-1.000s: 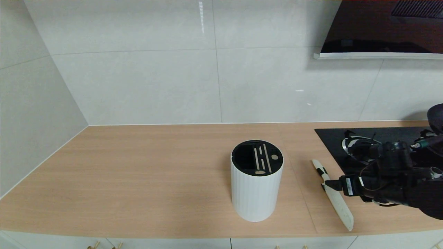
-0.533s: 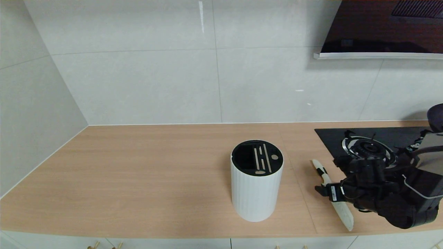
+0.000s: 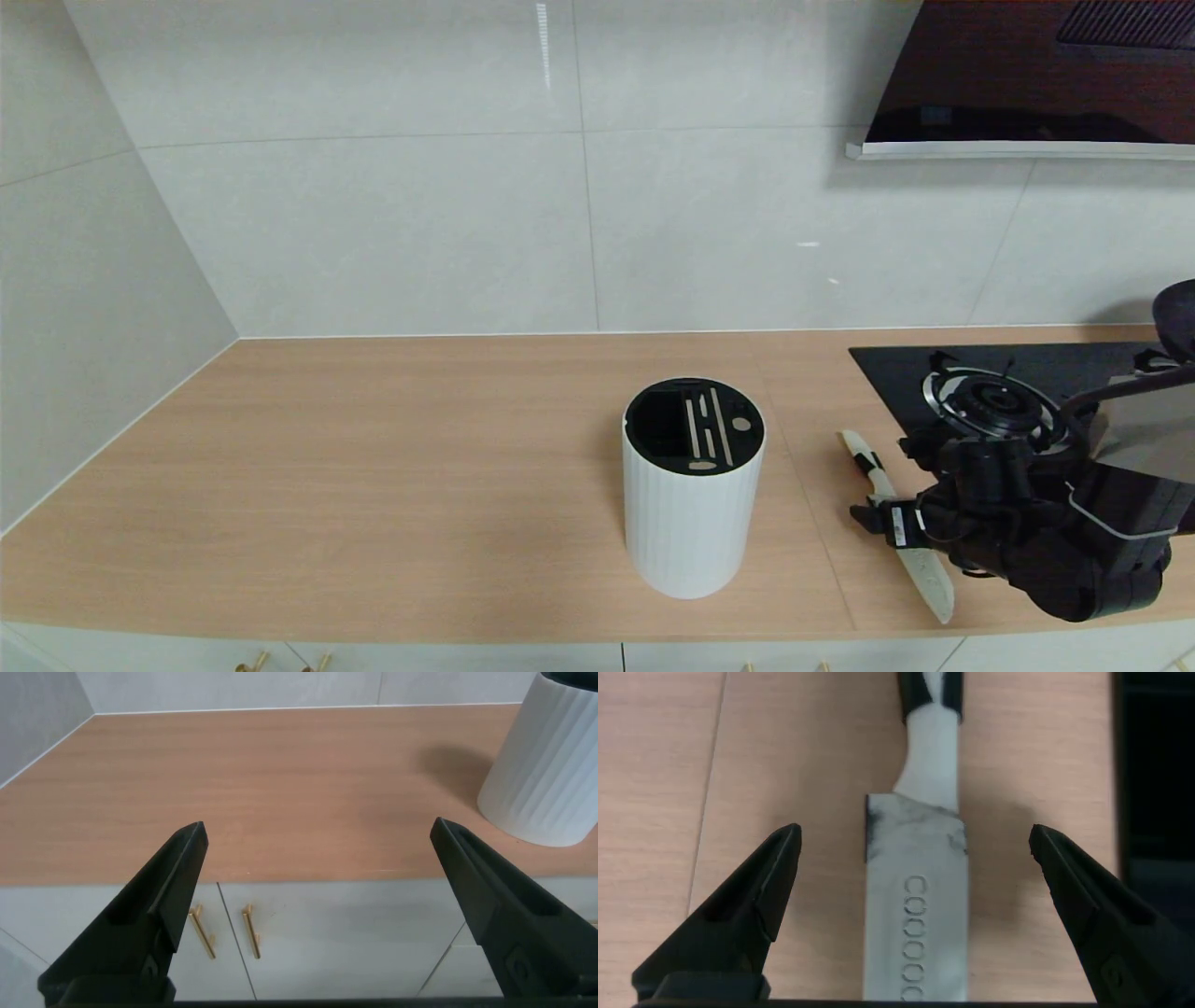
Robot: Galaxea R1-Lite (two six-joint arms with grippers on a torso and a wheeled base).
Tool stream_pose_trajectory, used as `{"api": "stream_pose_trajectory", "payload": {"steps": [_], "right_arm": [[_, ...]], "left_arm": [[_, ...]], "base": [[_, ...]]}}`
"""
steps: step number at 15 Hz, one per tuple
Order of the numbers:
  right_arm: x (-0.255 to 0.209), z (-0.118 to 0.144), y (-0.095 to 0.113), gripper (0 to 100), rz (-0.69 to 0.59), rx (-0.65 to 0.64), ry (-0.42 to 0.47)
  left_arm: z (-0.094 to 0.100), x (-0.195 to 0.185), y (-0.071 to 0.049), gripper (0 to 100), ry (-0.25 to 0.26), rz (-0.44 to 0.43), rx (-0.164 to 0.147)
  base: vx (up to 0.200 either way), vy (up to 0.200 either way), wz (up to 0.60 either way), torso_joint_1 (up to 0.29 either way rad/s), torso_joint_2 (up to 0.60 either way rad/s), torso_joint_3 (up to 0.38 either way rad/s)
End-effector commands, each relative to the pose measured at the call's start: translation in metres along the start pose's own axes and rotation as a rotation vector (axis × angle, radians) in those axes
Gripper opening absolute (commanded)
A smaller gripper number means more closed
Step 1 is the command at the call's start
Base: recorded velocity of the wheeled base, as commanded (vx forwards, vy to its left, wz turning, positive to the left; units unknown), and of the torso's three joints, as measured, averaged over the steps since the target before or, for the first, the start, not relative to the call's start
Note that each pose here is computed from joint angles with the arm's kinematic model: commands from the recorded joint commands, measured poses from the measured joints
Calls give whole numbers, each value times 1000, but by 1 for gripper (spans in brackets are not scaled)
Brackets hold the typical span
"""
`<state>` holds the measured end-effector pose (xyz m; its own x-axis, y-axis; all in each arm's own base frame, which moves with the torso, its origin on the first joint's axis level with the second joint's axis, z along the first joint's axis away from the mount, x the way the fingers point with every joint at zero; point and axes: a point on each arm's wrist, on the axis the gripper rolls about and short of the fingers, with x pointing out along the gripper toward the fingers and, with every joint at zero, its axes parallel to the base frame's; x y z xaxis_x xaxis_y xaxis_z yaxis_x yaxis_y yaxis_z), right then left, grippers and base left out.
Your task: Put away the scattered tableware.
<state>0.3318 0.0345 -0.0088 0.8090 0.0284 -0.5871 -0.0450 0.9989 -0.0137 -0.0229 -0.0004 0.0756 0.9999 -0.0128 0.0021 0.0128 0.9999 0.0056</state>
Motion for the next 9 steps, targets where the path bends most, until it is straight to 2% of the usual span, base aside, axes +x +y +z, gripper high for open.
{"api": "stream_pose_trajectory", "payload": {"steps": [1, 9], "right_arm": [[2, -1, -2, 100, -5, 4, 5], [7, -2, -3, 100, -10, 10, 5]], "left_arm": [[0, 0, 0, 100, 1, 0, 1], [0, 0, 0, 100, 1, 0, 1]], "base": [[0, 0, 0, 0, 0, 0], [0, 0, 0, 0, 0, 0]]}}
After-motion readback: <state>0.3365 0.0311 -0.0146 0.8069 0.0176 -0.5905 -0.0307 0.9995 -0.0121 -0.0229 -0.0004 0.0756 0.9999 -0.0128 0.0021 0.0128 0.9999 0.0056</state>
